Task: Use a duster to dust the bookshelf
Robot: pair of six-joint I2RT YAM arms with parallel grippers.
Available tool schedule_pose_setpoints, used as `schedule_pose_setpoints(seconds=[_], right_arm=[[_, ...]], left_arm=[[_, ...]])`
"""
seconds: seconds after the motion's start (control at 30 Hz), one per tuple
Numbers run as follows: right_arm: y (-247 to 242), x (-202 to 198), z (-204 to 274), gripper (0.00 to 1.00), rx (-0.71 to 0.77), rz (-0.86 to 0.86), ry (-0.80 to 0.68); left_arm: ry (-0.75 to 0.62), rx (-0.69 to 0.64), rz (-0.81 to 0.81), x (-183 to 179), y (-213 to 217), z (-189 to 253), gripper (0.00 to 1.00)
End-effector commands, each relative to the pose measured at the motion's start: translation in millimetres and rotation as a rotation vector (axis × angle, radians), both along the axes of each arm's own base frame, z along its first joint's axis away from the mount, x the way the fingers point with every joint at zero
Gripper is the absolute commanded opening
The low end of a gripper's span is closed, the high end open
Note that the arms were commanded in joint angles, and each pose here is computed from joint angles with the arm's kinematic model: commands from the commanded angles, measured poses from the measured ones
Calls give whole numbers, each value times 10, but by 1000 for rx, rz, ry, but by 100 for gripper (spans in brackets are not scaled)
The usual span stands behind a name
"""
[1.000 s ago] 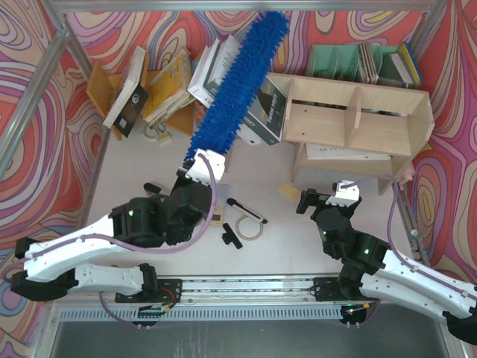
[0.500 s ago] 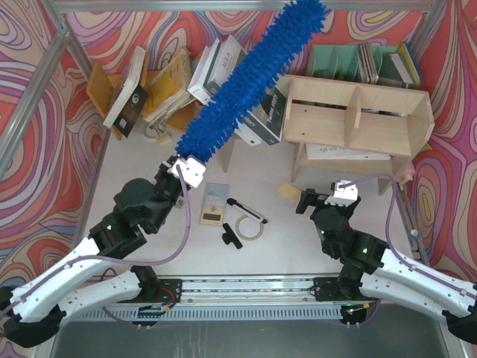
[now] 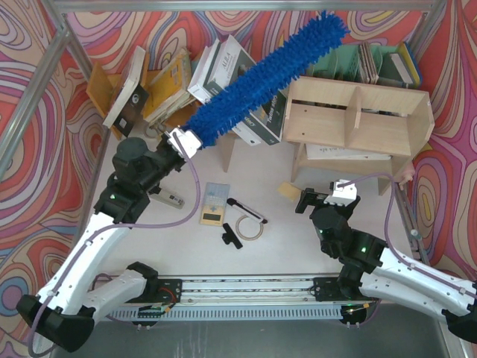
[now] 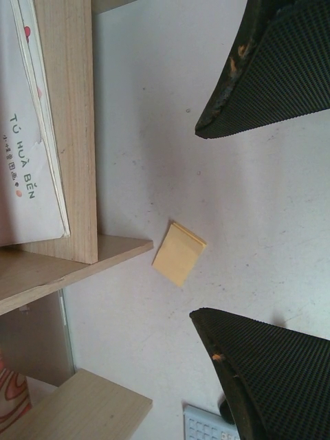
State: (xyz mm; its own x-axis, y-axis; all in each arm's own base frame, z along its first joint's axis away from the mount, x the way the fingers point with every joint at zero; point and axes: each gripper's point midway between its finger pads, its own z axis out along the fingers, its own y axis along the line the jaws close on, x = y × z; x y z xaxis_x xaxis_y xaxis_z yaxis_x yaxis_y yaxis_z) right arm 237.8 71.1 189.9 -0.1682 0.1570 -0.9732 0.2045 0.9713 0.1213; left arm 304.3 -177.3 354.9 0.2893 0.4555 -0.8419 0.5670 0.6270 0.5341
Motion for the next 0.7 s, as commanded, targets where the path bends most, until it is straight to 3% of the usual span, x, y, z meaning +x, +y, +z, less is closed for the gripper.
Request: schedule_pose_setpoints(seconds=[0.0, 0.67], right_arm=[[-30, 11, 104, 99, 10, -33, -18], [-37, 16, 100, 99, 1, -40, -17]], left_arm=[[-94, -70, -154, -76, -66, 465, 0], [52, -70, -267, 98, -304, -309, 0]])
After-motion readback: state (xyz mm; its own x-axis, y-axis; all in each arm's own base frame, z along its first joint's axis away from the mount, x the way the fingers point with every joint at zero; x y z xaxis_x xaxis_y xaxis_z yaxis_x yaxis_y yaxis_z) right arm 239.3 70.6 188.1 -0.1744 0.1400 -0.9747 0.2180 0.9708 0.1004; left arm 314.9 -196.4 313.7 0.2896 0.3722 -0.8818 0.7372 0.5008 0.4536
